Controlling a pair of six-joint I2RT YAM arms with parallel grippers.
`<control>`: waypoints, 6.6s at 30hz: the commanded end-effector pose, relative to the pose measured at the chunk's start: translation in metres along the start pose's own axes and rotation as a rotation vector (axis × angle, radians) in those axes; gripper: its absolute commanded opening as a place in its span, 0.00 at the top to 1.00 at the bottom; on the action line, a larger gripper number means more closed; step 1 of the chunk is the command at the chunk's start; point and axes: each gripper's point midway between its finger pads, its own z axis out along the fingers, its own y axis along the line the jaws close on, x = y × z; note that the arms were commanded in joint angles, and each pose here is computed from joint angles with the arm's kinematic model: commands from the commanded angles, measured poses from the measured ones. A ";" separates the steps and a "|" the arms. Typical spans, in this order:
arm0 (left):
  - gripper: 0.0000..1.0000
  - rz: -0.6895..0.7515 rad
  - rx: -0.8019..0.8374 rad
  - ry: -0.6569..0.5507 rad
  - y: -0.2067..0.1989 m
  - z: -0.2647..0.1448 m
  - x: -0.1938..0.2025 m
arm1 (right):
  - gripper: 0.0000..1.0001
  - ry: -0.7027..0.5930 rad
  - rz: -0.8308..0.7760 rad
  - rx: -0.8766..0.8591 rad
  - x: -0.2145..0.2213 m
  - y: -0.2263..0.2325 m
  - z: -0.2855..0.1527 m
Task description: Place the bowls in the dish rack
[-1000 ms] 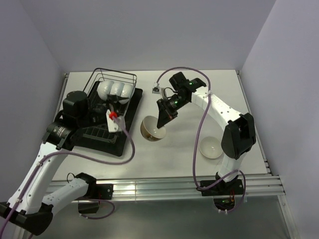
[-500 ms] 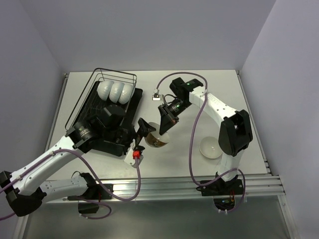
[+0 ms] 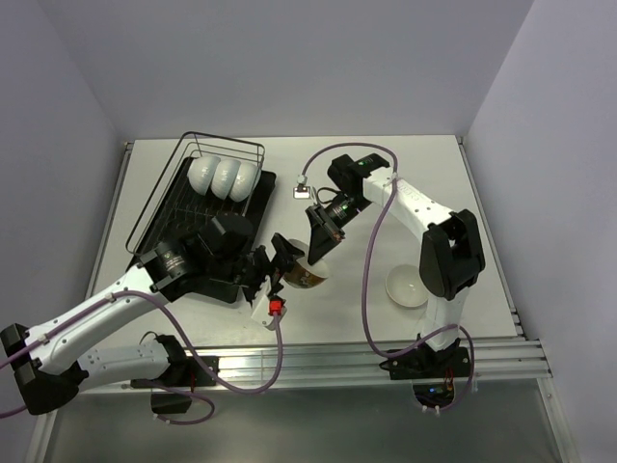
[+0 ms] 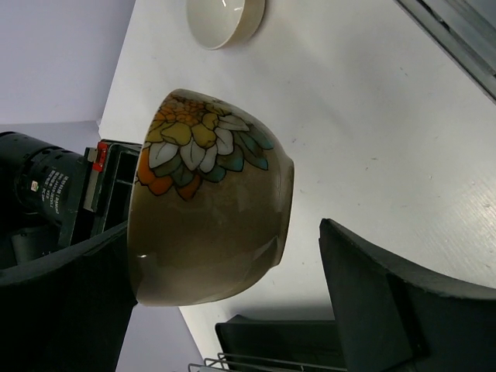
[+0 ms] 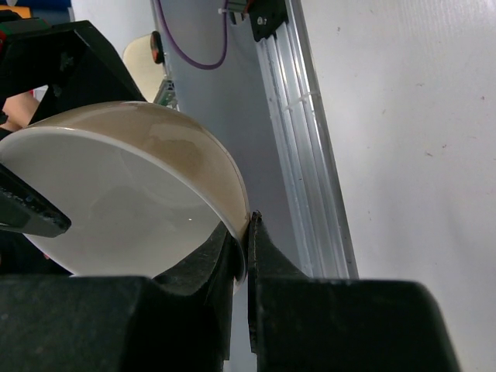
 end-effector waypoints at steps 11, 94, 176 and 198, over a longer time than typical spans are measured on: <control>0.23 0.074 -0.001 0.009 0.001 0.014 0.006 | 1.00 0.005 0.037 -0.120 0.000 0.027 0.001; 1.00 -0.969 -0.262 0.088 0.027 -0.171 0.174 | 0.08 -0.199 0.111 0.026 -0.034 -0.010 -0.062; 0.10 -1.047 0.067 0.181 -0.091 -0.117 0.226 | 0.07 -0.100 0.116 0.021 -0.012 -0.013 -0.030; 0.00 -1.113 0.001 0.204 -0.063 -0.115 0.254 | 0.07 -0.088 0.105 0.042 -0.012 -0.013 -0.027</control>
